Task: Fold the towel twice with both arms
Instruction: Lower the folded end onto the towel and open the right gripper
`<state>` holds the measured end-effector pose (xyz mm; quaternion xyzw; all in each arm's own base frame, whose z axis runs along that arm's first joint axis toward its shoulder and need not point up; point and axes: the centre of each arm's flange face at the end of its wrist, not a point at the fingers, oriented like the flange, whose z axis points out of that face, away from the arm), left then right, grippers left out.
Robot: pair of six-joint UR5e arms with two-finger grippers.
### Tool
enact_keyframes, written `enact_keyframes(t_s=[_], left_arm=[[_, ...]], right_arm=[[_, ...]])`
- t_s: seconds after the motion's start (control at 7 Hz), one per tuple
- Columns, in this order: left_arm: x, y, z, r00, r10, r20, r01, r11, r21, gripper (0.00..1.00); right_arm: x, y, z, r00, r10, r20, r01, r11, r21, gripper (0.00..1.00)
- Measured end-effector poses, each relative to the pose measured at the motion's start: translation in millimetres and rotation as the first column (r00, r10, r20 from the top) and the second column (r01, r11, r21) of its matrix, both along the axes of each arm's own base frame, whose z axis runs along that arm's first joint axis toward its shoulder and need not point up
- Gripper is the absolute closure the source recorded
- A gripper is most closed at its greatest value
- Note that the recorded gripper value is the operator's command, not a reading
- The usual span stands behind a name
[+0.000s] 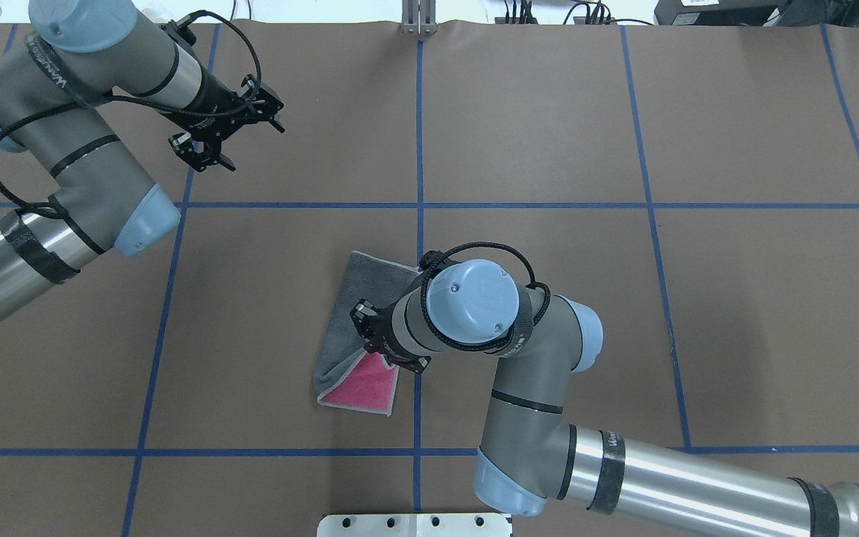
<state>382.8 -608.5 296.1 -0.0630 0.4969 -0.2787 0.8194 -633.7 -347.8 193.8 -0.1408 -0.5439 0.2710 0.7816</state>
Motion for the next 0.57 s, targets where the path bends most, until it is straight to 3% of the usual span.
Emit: enact_keyframes(t_s=[0.57], left_arm=[[-0.8,0.4,7.3,1.000,0.001,0.006,-0.001,1.000,-0.005,0.00]], right_arm=[[7.9,11.9,-12.0,0.999,-0.016,0.033,0.015,1.000,0.016,1.00]])
